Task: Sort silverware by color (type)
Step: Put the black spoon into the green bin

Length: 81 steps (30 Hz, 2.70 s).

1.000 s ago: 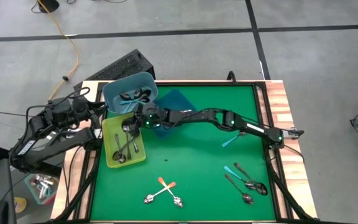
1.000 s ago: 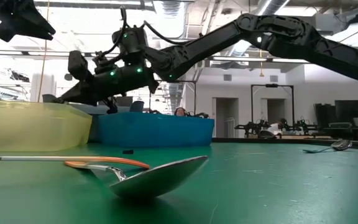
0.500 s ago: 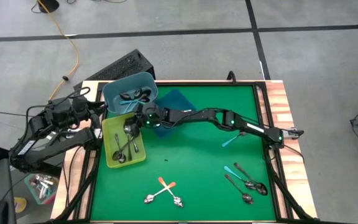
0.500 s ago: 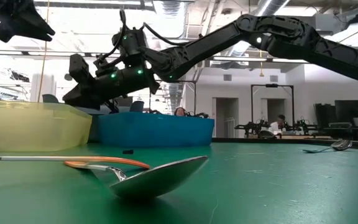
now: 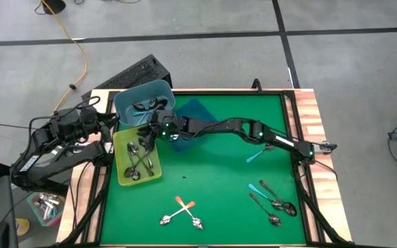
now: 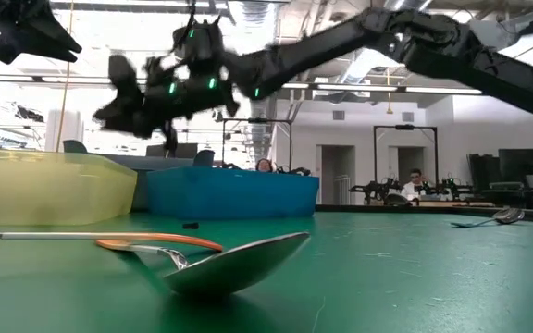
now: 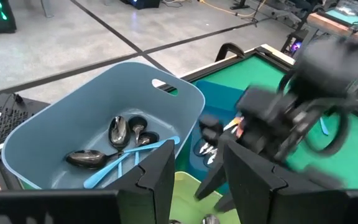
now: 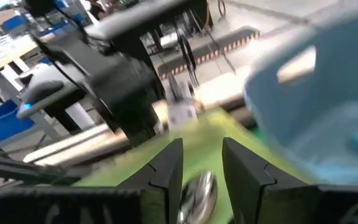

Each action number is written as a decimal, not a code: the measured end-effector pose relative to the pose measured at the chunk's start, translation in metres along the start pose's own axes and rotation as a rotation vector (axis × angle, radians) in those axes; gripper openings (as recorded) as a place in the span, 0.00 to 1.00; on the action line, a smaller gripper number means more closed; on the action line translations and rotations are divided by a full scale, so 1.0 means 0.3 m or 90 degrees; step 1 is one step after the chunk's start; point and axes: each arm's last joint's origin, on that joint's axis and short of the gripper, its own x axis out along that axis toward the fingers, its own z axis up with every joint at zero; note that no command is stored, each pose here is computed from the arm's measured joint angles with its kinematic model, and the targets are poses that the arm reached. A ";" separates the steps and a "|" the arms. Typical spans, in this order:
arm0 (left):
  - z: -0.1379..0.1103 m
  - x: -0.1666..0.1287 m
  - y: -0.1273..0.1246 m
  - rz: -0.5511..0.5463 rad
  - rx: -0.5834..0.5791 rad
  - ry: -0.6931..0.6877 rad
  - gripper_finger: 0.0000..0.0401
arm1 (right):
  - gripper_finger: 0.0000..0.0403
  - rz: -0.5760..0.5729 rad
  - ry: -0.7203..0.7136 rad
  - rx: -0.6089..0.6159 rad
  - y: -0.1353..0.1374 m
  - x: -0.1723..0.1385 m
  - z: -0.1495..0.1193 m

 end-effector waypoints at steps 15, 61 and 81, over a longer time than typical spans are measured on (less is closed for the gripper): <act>0.001 0.000 0.000 -0.001 0.004 -0.002 0.30 | 0.31 -0.128 0.158 -0.182 0.138 -0.345 0.387; 0.002 0.000 0.000 0.003 0.002 -0.005 0.30 | 0.30 -0.419 0.386 0.095 0.545 -1.207 -0.310; 0.001 0.000 0.000 0.003 0.002 -0.004 0.30 | 0.30 -0.170 0.412 -0.110 0.589 -0.778 -0.474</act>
